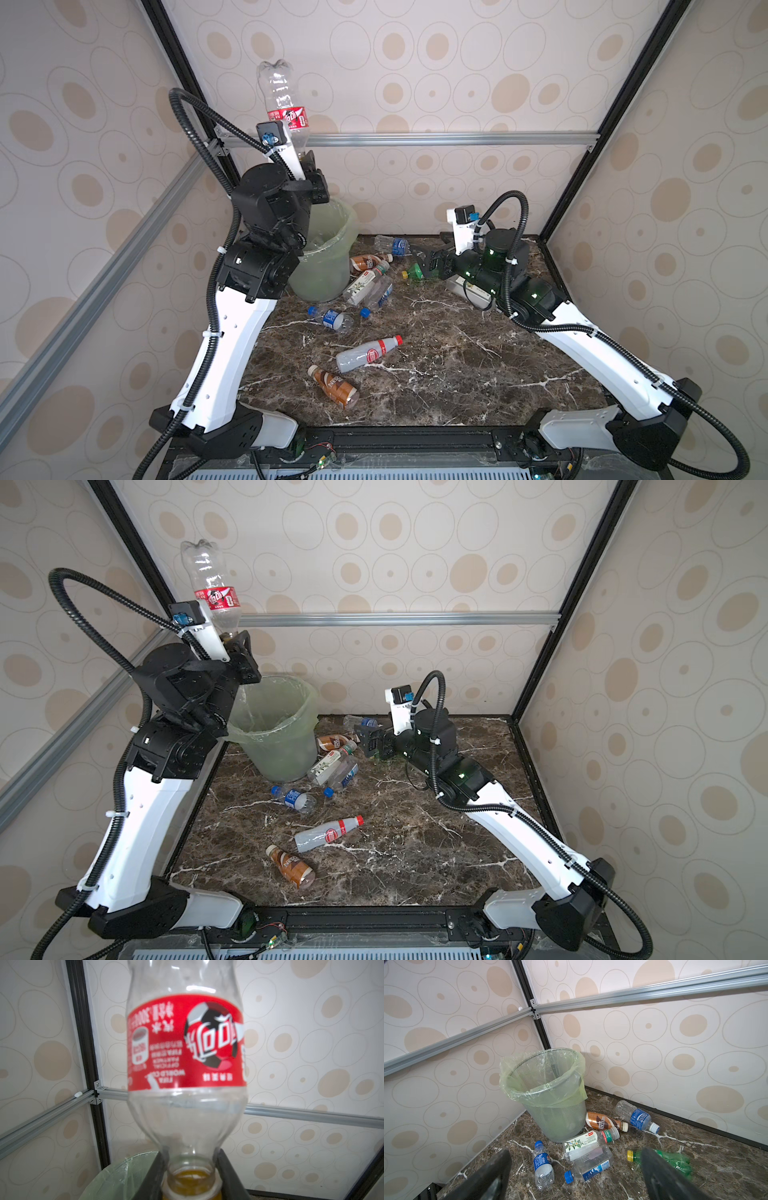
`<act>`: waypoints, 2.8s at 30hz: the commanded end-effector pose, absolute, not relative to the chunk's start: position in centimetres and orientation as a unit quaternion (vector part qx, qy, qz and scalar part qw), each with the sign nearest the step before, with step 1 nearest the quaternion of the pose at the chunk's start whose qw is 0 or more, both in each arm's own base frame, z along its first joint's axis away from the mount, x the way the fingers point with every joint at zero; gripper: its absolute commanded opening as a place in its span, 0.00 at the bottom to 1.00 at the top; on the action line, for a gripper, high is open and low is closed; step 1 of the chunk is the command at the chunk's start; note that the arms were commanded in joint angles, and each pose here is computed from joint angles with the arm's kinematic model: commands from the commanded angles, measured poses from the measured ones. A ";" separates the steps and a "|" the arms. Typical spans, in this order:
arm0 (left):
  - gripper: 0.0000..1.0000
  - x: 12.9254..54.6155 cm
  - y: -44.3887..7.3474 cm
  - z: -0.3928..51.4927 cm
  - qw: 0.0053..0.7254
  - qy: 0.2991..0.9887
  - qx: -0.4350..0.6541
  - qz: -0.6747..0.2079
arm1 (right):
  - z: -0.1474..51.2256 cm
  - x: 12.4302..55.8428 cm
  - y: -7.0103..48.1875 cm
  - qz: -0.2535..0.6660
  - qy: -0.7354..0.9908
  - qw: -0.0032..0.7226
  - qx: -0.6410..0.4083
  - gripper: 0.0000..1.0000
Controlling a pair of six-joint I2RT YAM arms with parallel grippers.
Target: Throw the plastic bottles in the bin
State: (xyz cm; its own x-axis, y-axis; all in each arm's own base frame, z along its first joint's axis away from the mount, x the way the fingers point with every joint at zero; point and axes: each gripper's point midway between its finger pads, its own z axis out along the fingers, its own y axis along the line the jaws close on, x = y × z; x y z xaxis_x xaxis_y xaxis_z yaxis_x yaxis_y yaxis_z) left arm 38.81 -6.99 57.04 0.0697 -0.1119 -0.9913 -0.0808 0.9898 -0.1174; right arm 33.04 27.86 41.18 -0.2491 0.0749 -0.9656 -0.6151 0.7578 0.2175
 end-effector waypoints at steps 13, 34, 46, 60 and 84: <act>0.99 43.0 -7.6 48.7 0.600 0.789 -0.063 -0.115 | 40.2 34.0 28.7 0.291 0.741 0.577 -0.182 1.00; 0.99 36.2 -15.0 41.7 0.541 0.788 0.000 -0.295 | 30.4 32.3 29.5 0.270 0.800 0.474 -0.250 1.00; 0.99 32.5 -18.4 33.7 0.454 0.810 -0.004 -0.371 | 16.2 27.3 30.9 0.236 0.856 0.347 -0.302 1.00; 0.99 31.9 -18.2 33.2 0.434 0.808 -0.037 -0.396 | 9.5 23.6 35.9 0.219 0.861 0.314 -0.334 1.00; 0.99 33.4 -17.0 32.4 0.427 0.799 -0.078 -0.417 | 5.9 25.4 38.6 0.127 0.873 0.356 -0.309 1.00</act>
State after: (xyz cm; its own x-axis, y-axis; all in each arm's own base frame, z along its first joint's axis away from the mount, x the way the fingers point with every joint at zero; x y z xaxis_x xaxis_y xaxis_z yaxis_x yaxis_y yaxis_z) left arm 33.14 -17.04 31.91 -0.6304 -0.4647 -0.6218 0.2239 0.6581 -0.7189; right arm 24.60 38.32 5.57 -0.5503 -0.4749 -0.6868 -0.6661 0.7456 0.0181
